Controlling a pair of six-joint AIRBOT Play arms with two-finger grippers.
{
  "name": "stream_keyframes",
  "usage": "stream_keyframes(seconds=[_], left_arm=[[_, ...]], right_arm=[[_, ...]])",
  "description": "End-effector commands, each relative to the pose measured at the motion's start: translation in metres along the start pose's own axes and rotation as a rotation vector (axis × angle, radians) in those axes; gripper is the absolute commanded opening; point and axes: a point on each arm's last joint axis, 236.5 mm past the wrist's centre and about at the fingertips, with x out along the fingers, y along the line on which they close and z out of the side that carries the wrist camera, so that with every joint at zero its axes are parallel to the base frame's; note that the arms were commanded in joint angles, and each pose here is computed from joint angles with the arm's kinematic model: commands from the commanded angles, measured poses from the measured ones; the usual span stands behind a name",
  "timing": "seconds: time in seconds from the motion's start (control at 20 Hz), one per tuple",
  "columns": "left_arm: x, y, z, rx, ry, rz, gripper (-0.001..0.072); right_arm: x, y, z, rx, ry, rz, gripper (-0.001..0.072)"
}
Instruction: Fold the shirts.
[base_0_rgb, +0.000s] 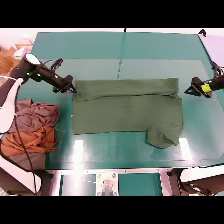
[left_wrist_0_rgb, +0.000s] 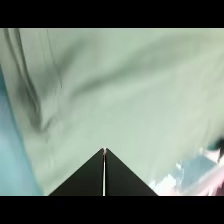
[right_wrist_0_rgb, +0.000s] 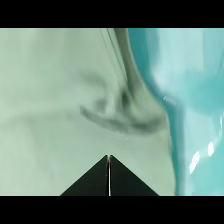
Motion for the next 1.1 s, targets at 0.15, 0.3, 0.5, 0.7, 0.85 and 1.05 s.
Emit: stream_keyframes(seconds=[0.15,0.3,0.5,0.7,0.85,1.05], left_arm=[[-0.039,-0.005,-0.094,-0.035,0.007,0.150,0.0019],[-0.018,0.001,-0.158,-0.099,-0.072,0.144,0.0064],[0.044,0.014,-0.220,-0.160,-0.086,0.134,0.0635],[0.091,0.002,-0.215,-0.244,-0.211,0.037,0.0635],[0.097,0.003,-0.185,-0.261,-0.374,0.042,0.0634],[0.118,0.008,-0.167,-0.397,-0.433,0.022,0.0633]], right_arm=[[-0.029,-0.054,-0.130,0.205,0.085,-0.146,0.0014],[-0.018,-0.073,-0.184,0.345,0.041,-0.152,0.0015],[0.000,-0.079,-0.210,0.411,0.004,-0.153,0.0148],[0.008,-0.074,-0.205,0.431,-0.024,-0.118,0.0166],[0.007,-0.076,-0.193,0.434,-0.076,-0.113,0.0175],[0.008,-0.075,-0.182,0.445,-0.114,-0.094,0.0341]])
